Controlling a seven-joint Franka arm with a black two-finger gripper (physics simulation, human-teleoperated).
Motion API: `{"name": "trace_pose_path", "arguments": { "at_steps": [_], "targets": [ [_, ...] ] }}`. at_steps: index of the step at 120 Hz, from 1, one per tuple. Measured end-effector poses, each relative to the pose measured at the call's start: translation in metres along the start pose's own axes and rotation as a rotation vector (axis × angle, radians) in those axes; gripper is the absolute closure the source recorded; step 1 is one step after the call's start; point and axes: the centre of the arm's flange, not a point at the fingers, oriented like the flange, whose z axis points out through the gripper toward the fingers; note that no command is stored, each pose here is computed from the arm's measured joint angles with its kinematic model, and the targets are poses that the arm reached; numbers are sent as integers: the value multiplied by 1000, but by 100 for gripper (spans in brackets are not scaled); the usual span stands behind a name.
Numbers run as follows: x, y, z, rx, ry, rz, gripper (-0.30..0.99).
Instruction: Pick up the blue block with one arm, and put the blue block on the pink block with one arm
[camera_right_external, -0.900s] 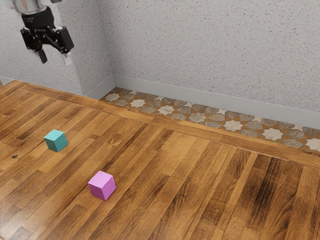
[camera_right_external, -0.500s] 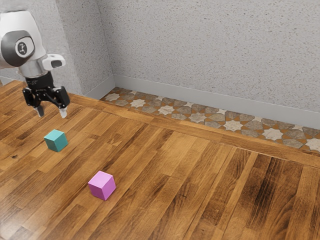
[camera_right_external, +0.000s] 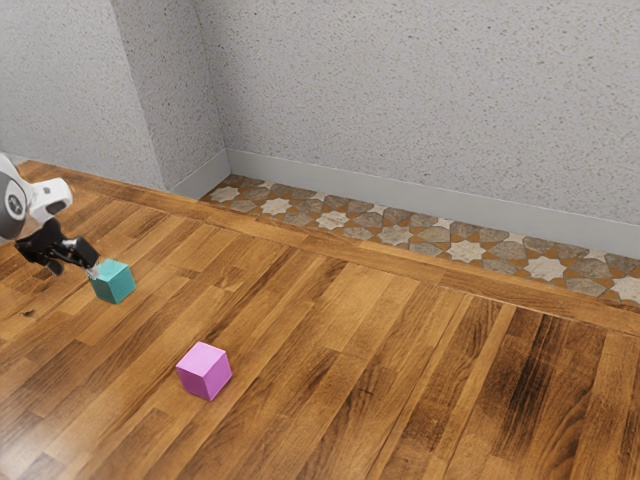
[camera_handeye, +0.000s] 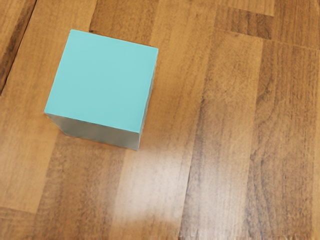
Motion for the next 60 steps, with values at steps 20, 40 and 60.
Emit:
{"name": "trace_pose_path", "arguments": {
  "at_steps": [20,40,60],
  "targets": [
    [29,20,28,-51,-30,265,3],
    [34,6,48,-70,-44,370,3],
    [24,-18,58,-62,-65,377,3]
  ]
}}
